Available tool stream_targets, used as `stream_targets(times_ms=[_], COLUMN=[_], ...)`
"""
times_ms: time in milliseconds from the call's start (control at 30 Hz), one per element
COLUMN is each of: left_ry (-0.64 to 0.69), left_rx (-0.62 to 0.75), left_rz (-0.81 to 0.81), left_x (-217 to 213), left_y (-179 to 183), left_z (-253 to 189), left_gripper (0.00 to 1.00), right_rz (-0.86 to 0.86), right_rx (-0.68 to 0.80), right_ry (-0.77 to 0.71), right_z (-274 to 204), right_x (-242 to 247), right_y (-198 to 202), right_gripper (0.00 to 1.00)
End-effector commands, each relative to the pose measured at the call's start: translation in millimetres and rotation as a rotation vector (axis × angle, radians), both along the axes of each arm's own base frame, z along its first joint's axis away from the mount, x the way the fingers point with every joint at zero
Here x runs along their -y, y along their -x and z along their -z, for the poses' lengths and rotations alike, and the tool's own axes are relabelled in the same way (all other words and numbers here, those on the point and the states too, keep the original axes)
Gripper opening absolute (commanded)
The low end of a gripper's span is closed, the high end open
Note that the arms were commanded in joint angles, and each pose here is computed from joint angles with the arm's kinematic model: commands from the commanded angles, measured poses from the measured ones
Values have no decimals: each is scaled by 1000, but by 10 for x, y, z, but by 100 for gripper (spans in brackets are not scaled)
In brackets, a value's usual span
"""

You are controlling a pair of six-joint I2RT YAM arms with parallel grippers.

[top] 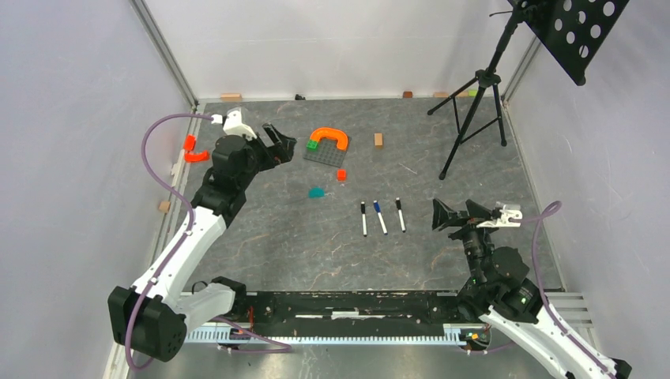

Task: Insert the pens into the pen caps

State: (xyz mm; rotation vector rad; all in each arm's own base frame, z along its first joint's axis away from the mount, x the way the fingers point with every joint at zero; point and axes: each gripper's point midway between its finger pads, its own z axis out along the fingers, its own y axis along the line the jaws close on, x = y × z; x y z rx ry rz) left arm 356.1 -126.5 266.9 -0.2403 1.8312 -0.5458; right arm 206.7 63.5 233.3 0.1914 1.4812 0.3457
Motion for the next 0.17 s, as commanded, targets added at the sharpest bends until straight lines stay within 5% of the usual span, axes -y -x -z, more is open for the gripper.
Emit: stream_targets(times_ms=[0, 133], left_ry=[-32, -35], left_rx=[73, 72], left_rz=[-9, -7], left_x=[-49, -46], left_y=[-34, -35], left_z=[-150, -141], left_gripper=[100, 100], right_rz=[-114, -139], right_rx=[68, 61], right_ry=[8, 31], right_z=[-241, -241], right_x=[-178, -245], right_y=[50, 39], right_gripper=[98, 98])
